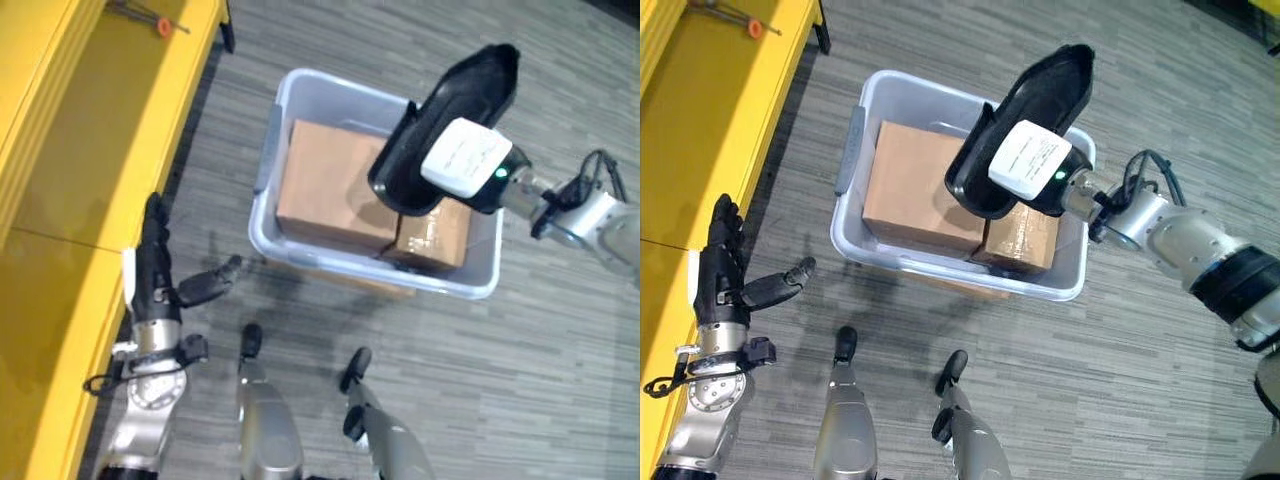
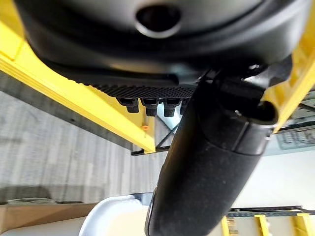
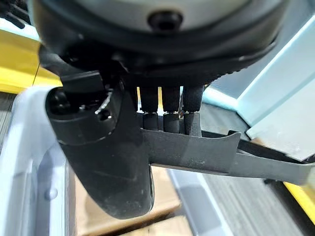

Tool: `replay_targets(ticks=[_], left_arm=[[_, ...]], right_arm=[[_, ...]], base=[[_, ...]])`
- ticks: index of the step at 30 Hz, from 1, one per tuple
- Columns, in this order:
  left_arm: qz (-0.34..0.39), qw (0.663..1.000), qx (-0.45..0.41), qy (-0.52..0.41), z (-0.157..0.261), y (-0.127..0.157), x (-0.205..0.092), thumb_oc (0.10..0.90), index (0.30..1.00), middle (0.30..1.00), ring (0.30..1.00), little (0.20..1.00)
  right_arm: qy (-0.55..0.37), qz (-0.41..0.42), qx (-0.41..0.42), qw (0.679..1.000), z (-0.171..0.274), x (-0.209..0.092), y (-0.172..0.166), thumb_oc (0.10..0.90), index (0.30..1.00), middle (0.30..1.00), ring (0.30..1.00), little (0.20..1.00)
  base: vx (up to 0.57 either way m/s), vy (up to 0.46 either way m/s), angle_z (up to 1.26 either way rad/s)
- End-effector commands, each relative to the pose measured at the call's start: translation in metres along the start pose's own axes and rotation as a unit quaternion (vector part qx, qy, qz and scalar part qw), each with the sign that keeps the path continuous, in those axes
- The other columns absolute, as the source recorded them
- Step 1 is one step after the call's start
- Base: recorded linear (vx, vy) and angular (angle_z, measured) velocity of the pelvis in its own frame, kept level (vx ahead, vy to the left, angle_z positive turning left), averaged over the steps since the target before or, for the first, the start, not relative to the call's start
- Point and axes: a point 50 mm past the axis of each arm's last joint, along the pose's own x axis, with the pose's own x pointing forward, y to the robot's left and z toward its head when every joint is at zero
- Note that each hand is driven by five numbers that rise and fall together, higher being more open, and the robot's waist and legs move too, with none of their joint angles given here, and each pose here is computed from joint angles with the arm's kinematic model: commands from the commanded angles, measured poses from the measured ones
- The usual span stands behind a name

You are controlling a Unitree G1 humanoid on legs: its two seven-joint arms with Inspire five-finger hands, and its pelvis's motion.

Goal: Move parts from the plastic box to the shelf.

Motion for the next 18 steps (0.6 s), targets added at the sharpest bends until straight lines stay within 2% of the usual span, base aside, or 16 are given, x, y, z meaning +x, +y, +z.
replay_targets(ticks=[1,12,18], left_arm=[[-0.041,0.993,0.003,-0.107,0.035,-0.008,0.010,0.900,1.000,1.000,1.000,1.000],[-0.093,0.988,0.012,-0.120,0.039,-0.022,0.008,0.900,1.000,1.000,1.000,1.000],[-0.119,0.974,0.079,-0.178,0.054,-0.034,0.013,0.900,1.000,1.000,1.000,1.000]], right_arm=[[0.077,-0.092,-0.019,0.993,-0.045,-0.010,-0.051,0.400,0.300,0.300,0.300,0.300],[0.060,-0.153,0.083,0.983,-0.025,-0.012,-0.060,0.400,0.300,0.300,0.300,0.300],[0.040,-0.173,0.118,0.977,-0.017,-0.003,-0.066,0.400,0.300,0.300,0.300,0.300]], base=[[0.03,-0.027,-0.12],[0.03,-0.036,-0.11],[0.01,-0.027,-0.14]])
